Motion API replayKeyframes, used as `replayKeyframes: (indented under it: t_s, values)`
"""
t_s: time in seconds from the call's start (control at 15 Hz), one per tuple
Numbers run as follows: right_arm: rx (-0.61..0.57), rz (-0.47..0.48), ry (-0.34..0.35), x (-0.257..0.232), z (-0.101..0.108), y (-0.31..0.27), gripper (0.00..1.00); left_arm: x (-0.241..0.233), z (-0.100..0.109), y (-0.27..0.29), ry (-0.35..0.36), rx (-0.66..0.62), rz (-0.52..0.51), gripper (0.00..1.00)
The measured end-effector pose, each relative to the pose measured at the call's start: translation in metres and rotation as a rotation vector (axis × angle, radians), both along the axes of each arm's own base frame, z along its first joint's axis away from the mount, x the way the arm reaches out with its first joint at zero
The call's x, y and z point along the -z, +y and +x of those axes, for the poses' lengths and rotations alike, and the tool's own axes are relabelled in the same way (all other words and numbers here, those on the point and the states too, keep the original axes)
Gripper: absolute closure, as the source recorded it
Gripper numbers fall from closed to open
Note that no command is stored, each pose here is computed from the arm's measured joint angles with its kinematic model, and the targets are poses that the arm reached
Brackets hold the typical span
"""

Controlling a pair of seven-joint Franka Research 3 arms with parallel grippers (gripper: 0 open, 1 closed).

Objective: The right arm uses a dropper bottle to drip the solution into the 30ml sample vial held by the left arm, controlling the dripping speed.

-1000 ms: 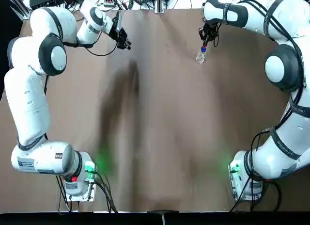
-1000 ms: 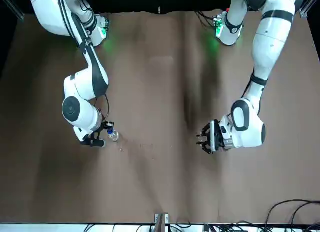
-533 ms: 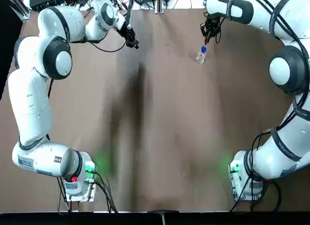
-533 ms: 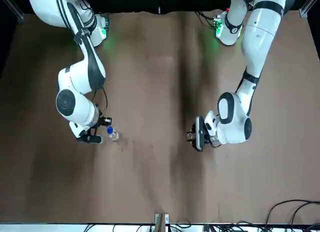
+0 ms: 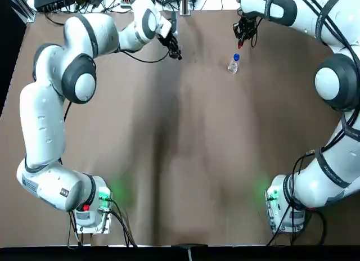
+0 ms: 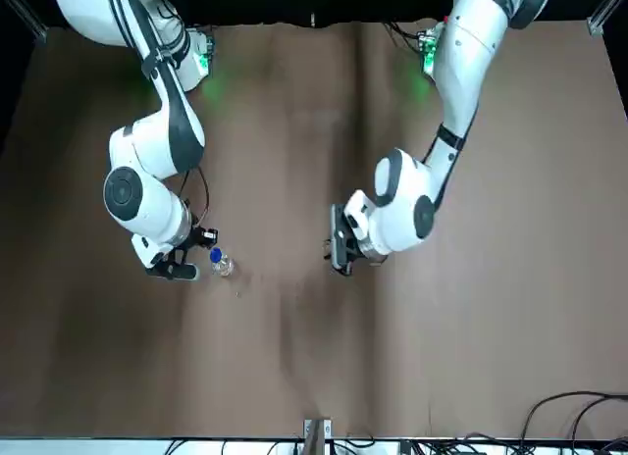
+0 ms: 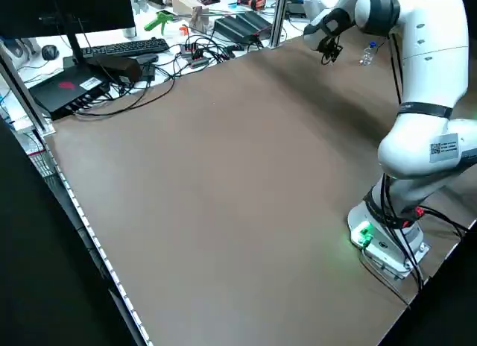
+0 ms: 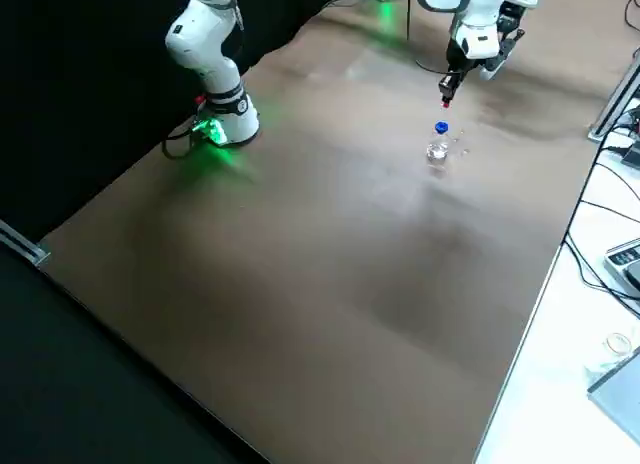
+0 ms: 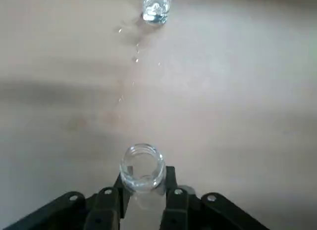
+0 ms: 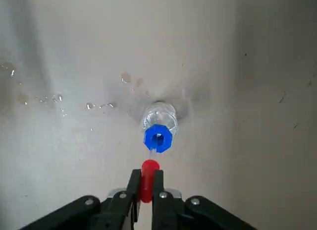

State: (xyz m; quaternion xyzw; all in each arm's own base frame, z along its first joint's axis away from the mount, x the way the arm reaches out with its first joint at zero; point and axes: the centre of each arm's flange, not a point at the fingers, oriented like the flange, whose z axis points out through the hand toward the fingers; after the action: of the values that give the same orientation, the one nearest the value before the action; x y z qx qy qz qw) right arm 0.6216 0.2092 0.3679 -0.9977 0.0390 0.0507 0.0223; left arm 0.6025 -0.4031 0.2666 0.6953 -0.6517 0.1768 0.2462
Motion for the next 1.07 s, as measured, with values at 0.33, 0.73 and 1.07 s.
replayKeyframes:
  t_s: [0.33, 0.73, 1.07]
  values:
    - [0.0, 0.004, -0.012, -0.007, 0.001, 0.0, 0.87, -0.007, -0.017, -0.035, -0.074, 0.009, -0.009, 0.69]
    - [-0.002, 0.009, -0.031, -0.028, -0.002, 0.0, 0.87, -0.004, -0.035, -0.063, -0.127, -0.01, 0.054, 0.69]
    - [-0.004, 0.012, -0.04, -0.05, -0.007, -0.001, 0.87, -0.009, -0.035, -0.069, -0.138, -0.02, 0.047, 0.69]
